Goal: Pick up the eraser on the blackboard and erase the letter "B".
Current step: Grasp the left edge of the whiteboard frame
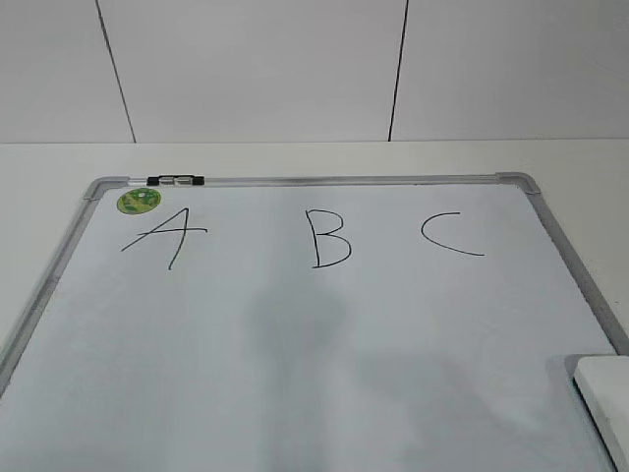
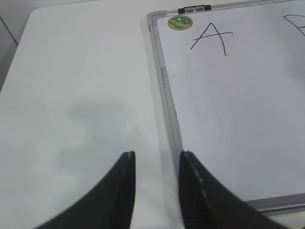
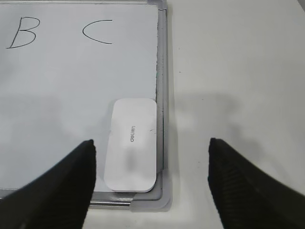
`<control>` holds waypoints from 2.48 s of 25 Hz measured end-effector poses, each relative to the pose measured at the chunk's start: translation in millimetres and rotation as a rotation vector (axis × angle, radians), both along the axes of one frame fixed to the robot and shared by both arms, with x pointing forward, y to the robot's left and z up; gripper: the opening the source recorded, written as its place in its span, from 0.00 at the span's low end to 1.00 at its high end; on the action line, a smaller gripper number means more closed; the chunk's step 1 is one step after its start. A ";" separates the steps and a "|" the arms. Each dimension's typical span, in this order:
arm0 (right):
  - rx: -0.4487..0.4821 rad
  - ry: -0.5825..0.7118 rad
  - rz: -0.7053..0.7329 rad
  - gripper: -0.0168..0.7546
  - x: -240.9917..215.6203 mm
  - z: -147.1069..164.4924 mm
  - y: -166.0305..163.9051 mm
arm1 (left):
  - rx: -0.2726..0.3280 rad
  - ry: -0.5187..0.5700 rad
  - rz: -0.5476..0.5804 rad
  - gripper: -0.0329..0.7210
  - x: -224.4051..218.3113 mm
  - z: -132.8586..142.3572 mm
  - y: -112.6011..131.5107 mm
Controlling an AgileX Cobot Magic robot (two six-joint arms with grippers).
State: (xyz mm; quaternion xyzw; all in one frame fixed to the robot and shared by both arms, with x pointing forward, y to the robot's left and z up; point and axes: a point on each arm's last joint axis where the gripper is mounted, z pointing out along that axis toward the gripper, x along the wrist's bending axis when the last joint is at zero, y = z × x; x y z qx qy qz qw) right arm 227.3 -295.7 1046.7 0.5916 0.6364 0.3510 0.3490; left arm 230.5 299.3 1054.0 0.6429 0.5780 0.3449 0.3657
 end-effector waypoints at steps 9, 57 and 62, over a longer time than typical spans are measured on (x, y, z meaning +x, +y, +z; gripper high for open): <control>0.024 0.027 0.014 0.78 4.0 0.4 2.2 | 0.000 0.000 0.000 0.36 0.0 0.0 0.0; 0.111 0.880 -0.055 0.78 176.7 7.2 6.0 | 0.048 0.873 0.018 0.36 316.7 -50.6 -14.6; 0.112 0.875 -0.057 0.78 177.1 7.3 5.9 | 0.052 0.900 0.015 0.36 327.9 -73.0 -15.1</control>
